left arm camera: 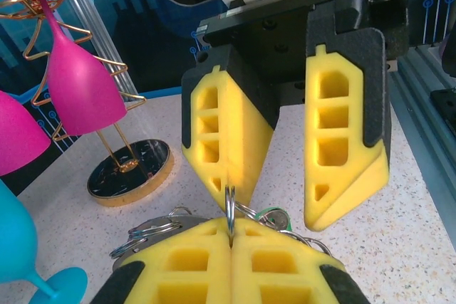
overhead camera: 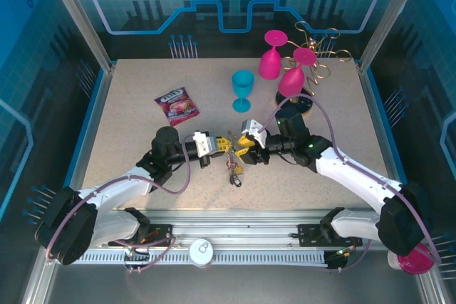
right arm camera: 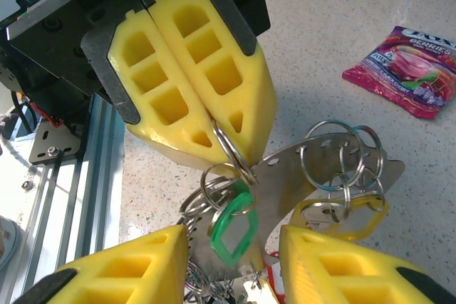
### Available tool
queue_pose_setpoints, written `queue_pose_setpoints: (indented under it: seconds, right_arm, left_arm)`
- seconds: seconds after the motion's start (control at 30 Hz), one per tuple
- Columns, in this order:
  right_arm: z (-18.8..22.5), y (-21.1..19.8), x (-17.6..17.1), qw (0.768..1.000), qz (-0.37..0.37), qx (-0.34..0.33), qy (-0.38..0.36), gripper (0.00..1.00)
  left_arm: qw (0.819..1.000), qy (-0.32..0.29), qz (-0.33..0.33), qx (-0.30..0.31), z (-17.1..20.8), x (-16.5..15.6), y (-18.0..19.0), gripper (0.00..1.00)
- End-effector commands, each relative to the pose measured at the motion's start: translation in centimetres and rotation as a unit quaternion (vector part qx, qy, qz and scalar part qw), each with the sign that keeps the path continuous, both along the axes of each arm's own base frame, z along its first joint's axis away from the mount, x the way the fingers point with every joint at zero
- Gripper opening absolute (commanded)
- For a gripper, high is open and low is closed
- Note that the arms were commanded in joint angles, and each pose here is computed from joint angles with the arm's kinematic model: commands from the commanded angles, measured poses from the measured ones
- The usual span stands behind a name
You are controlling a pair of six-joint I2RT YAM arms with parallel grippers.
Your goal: Put the keys on the keyring
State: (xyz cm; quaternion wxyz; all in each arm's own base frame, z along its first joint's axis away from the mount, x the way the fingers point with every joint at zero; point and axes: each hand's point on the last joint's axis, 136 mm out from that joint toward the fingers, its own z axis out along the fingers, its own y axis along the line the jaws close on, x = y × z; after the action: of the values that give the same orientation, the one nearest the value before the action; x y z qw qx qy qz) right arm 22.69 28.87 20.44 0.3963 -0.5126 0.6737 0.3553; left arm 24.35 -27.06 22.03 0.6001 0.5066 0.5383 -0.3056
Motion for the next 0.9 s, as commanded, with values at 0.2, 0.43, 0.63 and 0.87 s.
queue_pose_setpoints:
  seconds: [0.2,0.43,0.63,0.87]
  right_arm:
    - [0.1,0.8,0.3,1.000,0.005,0.001,-0.020,0.28]
    - [0.1,0.8,0.6,1.000,0.000,0.000,-0.027,0.20]
    - [0.2,0.6,0.8,0.999,-0.007,-0.007,-0.032,0.06]
    - [-1.5,0.6,0.0,0.997,0.013,-0.075,-0.007,0.00]
  left_arm:
    - [0.999,-0.026,-0.023,-0.025,1.8,-1.0,-0.3,0.00]
    - [0.999,-0.024,-0.028,-0.028,1.9,-1.1,-0.4,0.00]
    - [0.999,-0.023,-0.029,-0.033,2.1,-1.1,-0.4,0.00]
    - [0.997,-0.022,-0.030,-0.065,3.6,-1.1,-0.4,0.00]
